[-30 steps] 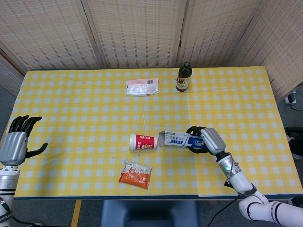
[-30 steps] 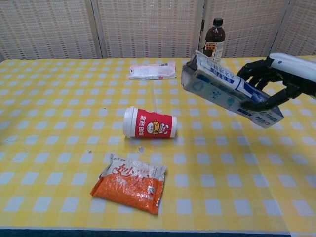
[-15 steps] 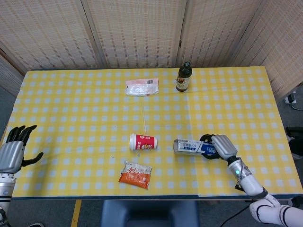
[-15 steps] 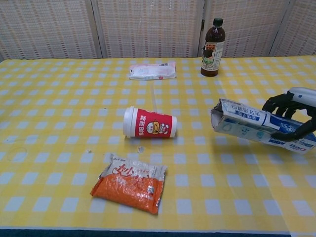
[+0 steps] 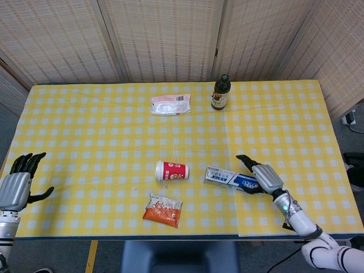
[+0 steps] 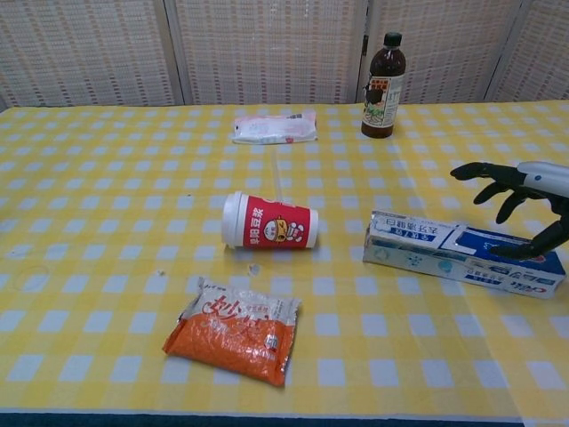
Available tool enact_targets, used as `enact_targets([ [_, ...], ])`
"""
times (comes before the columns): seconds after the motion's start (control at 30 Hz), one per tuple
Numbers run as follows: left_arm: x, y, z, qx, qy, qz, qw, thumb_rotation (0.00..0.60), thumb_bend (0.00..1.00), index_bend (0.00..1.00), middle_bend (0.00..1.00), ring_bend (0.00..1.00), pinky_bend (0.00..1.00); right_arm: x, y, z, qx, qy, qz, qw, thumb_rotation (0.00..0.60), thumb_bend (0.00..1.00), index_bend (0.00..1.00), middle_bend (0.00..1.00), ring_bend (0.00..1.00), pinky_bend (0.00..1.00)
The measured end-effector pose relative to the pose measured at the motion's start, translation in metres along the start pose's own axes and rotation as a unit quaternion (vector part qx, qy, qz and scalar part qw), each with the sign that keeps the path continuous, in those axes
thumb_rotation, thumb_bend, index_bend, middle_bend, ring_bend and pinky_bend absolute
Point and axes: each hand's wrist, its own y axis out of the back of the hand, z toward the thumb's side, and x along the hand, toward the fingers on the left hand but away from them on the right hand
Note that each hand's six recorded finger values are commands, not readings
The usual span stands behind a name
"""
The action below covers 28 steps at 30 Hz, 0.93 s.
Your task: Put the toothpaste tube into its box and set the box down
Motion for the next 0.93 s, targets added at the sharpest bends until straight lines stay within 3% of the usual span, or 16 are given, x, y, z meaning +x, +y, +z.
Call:
enact_targets([
  [0.2, -0.014, 0.002, 0.002, 0.04, 0.004, -0.002, 0.9992, 0.6, 0.26, 0.12, 0.12, 0.05, 0.05, 0.023, 0.023, 0.002, 0.033, 0.01, -0.023, 0.9991, 0.6, 0.32, 0.0, 0.0, 0.0, 0.0],
  [0.37, -0.032, 0.004, 0.001, 0.069, 0.017, 0.016, 0.9973, 0.6, 0.26, 0.1, 0.12, 0.05, 0.01, 0.054, 0.04, 0.001, 0.127, -0.004, -0.051, 0.9906, 0.6, 0.32, 0.0, 0.0, 0.0, 0.0],
  [0.5, -0.044, 0.006, 0.006, 0.07, 0.008, 0.037, 0.9968, 0.6, 0.26, 0.1, 0.12, 0.05, 0.01, 0.096, 0.057, 0.006, 0.182, -0.029, -0.106, 0.9771, 0.6, 0.32, 0.0, 0.0, 0.0, 0.0],
  [0.7, -0.066, -0.001, -0.001, 0.085, 0.009, 0.041, 0.9955, 0.6, 0.26, 0.11, 0.12, 0.06, 0.02, 0.159, 0.066, -0.004, 0.19, -0.082, -0.172, 0.963, 0.6, 0.32, 0.0, 0.0, 0.0, 0.0],
  [0.83, -0.069, -0.002, -0.002, 0.071, 0.031, 0.032, 0.9965, 0.6, 0.26, 0.12, 0.12, 0.06, 0.02, 0.167, 0.063, -0.01, 0.184, -0.092, -0.168, 0.9643, 0.6, 0.32, 0.0, 0.0, 0.0, 0.0],
  [0.93, -0.07, 0.0, 0.002, 0.066, 0.021, 0.032, 0.9971, 0.6, 0.26, 0.12, 0.12, 0.06, 0.02, 0.166, 0.061, -0.014, 0.173, -0.094, -0.156, 0.9678, 0.6, 0.33, 0.0, 0.0, 0.0, 0.0],
])
